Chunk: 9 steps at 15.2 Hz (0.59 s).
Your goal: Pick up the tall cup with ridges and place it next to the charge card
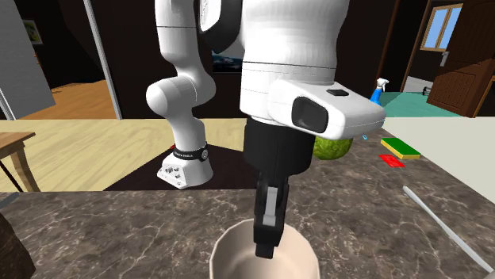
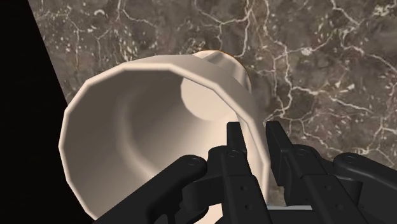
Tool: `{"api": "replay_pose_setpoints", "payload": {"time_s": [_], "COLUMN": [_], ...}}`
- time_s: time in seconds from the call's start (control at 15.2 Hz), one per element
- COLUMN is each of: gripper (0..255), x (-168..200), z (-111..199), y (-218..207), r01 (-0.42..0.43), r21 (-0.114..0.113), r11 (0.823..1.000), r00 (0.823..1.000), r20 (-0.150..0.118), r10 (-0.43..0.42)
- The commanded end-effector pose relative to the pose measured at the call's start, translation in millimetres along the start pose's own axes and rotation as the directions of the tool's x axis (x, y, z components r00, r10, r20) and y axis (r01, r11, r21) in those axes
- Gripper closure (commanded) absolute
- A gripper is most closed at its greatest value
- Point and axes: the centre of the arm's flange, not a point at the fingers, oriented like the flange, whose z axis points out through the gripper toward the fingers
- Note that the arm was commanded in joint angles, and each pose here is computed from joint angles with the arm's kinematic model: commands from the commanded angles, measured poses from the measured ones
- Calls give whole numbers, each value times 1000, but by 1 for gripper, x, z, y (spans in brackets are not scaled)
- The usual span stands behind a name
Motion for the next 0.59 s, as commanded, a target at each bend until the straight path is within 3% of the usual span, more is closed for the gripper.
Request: {"api": "replay_pose_setpoints", "payload": {"time_s": [0.0,0.53], "gripper": [255,255], "x": [-1,-3], "z": [-12,-53], "y": [2,8], "r01": [0,0], "r21": [0,0], "r11": [1000,1000], "r00": [1000,1000], "r20": [0,0], "r10": [0,0]}}
